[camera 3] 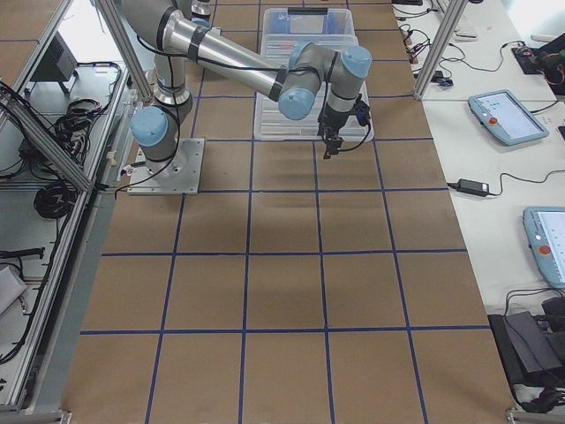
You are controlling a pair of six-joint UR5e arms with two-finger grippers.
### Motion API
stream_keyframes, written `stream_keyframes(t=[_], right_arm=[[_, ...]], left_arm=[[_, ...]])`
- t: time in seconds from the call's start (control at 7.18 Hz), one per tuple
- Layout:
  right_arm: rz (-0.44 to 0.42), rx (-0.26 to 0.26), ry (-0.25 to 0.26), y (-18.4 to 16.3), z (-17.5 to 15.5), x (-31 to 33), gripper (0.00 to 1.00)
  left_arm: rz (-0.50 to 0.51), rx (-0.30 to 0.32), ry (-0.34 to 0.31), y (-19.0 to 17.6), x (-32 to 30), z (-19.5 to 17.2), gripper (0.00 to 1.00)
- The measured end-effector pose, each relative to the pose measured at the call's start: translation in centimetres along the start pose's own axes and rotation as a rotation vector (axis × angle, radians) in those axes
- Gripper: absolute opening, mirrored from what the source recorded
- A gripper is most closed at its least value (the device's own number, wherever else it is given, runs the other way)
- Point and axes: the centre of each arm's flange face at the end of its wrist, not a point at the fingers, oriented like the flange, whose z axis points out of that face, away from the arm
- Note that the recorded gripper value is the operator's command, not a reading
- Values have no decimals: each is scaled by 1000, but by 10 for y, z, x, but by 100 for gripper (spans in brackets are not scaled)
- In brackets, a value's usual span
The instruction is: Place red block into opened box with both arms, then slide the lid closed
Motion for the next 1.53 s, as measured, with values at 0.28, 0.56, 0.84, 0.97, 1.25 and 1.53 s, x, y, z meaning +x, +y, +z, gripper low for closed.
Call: stream_keyframes(t=[0.28, 0.56, 0.84, 0.97, 1.25, 1.53], right_arm=[[13, 52, 18, 6, -44, 1, 100], [21, 76, 28, 27, -99, -3, 100], [31, 79, 30, 43, -134, -6, 100], [40, 71, 25, 51, -149, -8, 100], [70, 44, 11, 62, -162, -12, 100], [81, 30, 10, 64, -162, -12, 100]], left_arm=[[-1, 18, -57, -6, 105, -58, 1], [-3, 10, -72, 4, 179, -56, 1], [-34, 12, -70, 18, 199, -26, 1], [-56, 9, -69, 28, 204, -11, 1], [-75, 6, -68, 40, 212, 22, 1], [-79, 48, -4, 46, 218, 57, 1]])
